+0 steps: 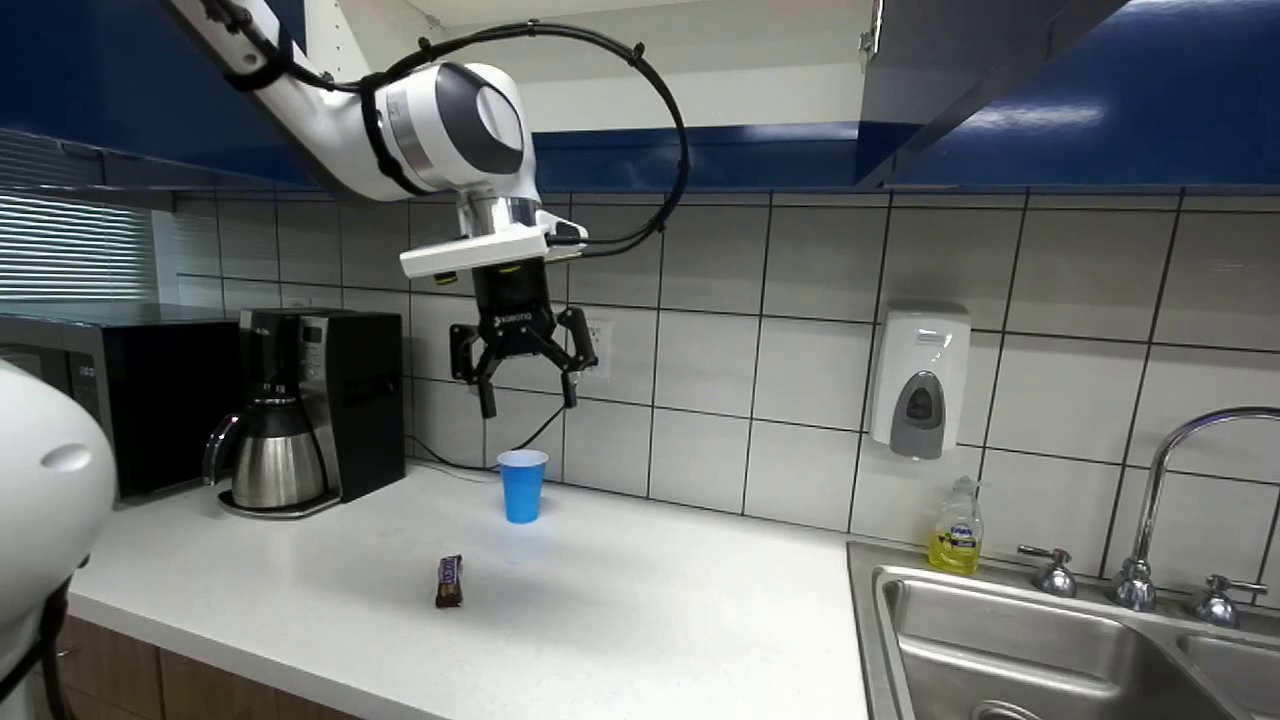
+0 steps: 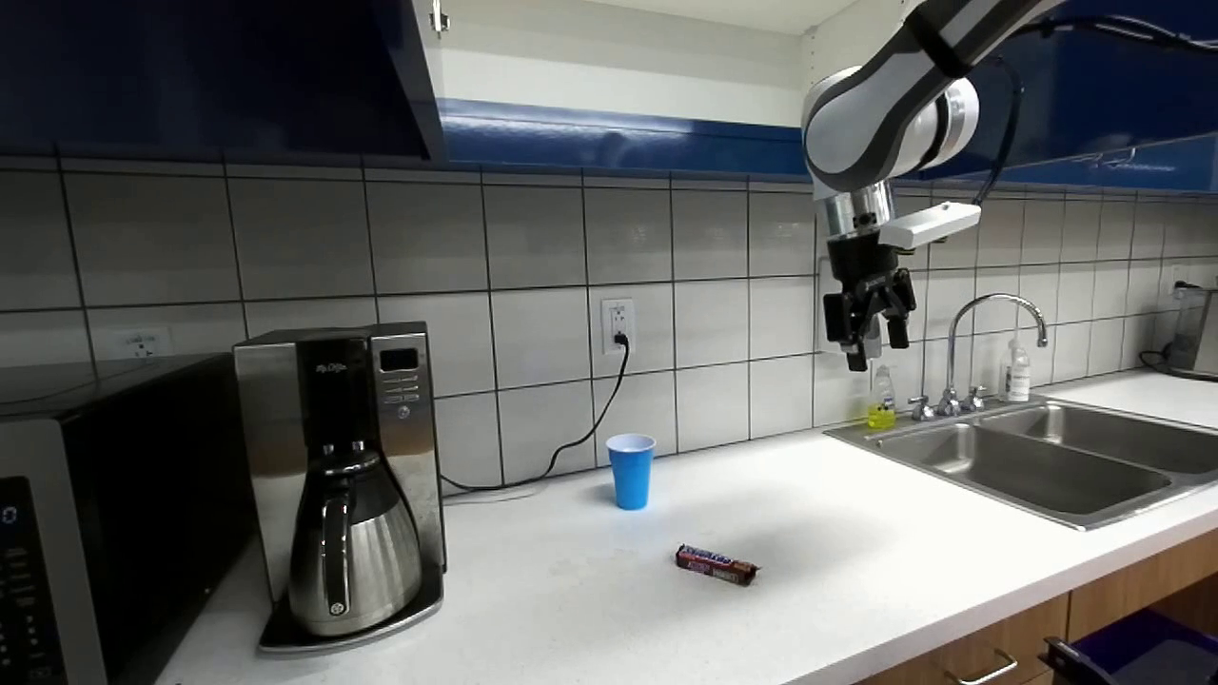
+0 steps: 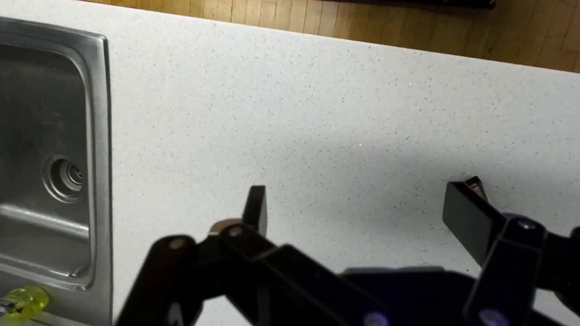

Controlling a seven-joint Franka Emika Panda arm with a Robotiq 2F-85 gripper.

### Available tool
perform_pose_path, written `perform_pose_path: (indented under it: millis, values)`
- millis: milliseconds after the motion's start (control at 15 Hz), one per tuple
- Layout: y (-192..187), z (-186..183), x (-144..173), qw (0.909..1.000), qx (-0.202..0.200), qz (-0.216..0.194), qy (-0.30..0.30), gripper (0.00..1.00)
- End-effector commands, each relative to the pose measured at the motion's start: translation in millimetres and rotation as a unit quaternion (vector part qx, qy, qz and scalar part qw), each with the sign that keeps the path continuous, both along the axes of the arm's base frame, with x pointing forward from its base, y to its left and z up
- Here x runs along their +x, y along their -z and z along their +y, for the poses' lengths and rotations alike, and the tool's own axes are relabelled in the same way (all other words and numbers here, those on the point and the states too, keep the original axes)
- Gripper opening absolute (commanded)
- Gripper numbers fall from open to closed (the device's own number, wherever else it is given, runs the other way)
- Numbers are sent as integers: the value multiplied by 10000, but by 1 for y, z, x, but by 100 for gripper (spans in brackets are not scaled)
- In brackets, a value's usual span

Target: Put the chocolate bar inside the cabinet

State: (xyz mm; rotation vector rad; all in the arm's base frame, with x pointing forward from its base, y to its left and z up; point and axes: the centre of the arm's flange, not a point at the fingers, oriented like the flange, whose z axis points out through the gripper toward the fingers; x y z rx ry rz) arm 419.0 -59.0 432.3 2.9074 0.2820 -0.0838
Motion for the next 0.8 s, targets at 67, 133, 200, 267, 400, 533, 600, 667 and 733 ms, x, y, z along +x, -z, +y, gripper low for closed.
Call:
perform_pose_path:
  millis: [67, 133, 200, 267, 400, 533, 600, 667, 733]
  values:
    - [37, 24, 3, 9988, 212, 77, -430, 100]
    - [46, 29, 4, 9983, 287, 115, -498, 100]
    - [54, 35, 5, 9975, 380, 172, -576, 100]
    - [61, 40, 5, 9967, 452, 219, -637, 100]
    - [75, 50, 7, 9951, 601, 288, -734, 100]
    - [88, 58, 8, 9936, 681, 378, -821, 100]
    - [96, 62, 9, 9921, 688, 494, -923, 100]
    - [103, 66, 8, 9911, 674, 568, -997, 100]
    - [111, 70, 8, 9897, 665, 649, -1090, 100]
